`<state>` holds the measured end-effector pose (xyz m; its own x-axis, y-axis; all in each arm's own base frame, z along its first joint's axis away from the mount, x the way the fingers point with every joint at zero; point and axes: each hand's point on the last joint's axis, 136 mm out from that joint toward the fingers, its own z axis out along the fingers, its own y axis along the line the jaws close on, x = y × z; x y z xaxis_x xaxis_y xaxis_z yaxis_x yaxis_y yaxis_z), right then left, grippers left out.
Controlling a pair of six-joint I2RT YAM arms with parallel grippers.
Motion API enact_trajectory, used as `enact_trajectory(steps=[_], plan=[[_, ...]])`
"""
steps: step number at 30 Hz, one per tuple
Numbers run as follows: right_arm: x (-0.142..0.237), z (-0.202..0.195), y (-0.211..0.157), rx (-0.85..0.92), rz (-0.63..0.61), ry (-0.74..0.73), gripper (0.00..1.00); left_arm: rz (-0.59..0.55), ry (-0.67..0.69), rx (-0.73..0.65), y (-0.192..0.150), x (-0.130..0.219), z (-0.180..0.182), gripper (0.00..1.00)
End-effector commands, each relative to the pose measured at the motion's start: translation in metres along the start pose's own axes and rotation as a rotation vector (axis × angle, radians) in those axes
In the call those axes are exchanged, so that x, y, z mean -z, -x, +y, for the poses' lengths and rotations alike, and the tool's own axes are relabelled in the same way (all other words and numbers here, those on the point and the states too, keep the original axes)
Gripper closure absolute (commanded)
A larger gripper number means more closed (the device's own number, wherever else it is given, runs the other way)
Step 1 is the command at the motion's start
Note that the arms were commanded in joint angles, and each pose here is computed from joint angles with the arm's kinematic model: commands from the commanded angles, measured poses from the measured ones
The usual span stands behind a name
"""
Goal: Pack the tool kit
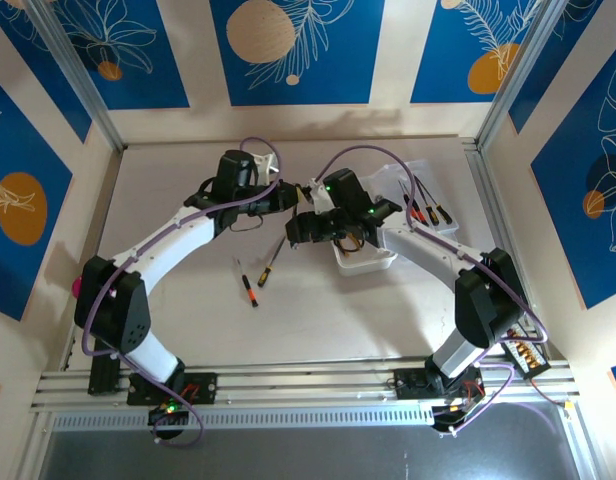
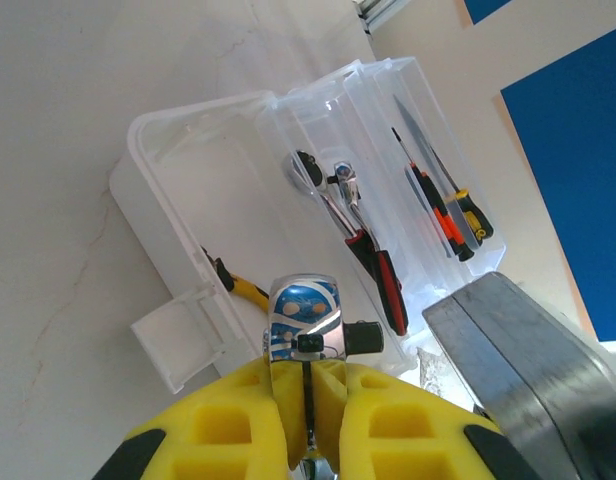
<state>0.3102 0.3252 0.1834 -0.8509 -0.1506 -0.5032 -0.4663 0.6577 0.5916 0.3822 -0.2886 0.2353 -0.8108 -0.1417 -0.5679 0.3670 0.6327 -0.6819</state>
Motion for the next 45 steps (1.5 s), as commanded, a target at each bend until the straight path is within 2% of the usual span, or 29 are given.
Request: enact_trajectory(steps=[1,4,7,12,17,20,21,22,24,26,32,38,45], plan=[[0.002,0.013,0.014,0.015,-0.036,0.029,0.55,-0.067,-0.077,-0.026,0.018,0.016,-0.02,1.0],[0.002,0.015,0.015,0.016,-0.037,0.034,0.67,-0.074,-0.081,-0.018,0.018,0.016,-0.018,1.0],[0.002,0.016,0.016,0.016,-0.037,0.033,0.75,-0.081,-0.085,-0.013,0.019,0.016,-0.015,1.0],[0.004,0.016,0.016,0.019,-0.037,0.027,0.98,-0.081,-0.09,-0.007,0.018,0.016,-0.012,1.0],[0.009,0.011,0.014,0.019,-0.032,0.005,1.0,-0.078,-0.091,-0.005,0.017,0.017,-0.009,1.0],[0.016,0.007,0.015,0.018,-0.037,-0.008,1.0,-0.071,-0.095,-0.006,0.015,0.016,-0.009,0.83],[0.018,0.005,0.015,0.015,-0.038,-0.013,1.0,-0.069,-0.096,-0.009,0.015,0.016,-0.008,0.69],[0.02,0.004,0.014,0.014,-0.037,-0.018,1.0,-0.066,-0.096,-0.012,0.015,0.016,-0.008,0.47],[0.024,0.0,0.014,0.01,-0.038,-0.032,1.0,-0.059,-0.086,-0.018,0.013,0.016,-0.006,0.21],[0.028,-0.006,0.012,-0.002,-0.036,-0.049,1.0,-0.061,-0.067,-0.027,0.013,0.017,-0.003,0.02],[0.048,-0.031,0.002,-0.038,-0.027,-0.128,1.0,-0.074,0.065,-0.064,0.02,0.036,0.02,0.0],[0.091,-0.088,-0.008,-0.07,-0.047,-0.388,1.0,-0.037,0.306,-0.123,0.01,0.061,0.063,0.0],[0.112,-0.136,-0.009,-0.037,-0.061,-0.604,1.0,0.006,0.332,-0.087,-0.015,0.059,0.082,0.0]])
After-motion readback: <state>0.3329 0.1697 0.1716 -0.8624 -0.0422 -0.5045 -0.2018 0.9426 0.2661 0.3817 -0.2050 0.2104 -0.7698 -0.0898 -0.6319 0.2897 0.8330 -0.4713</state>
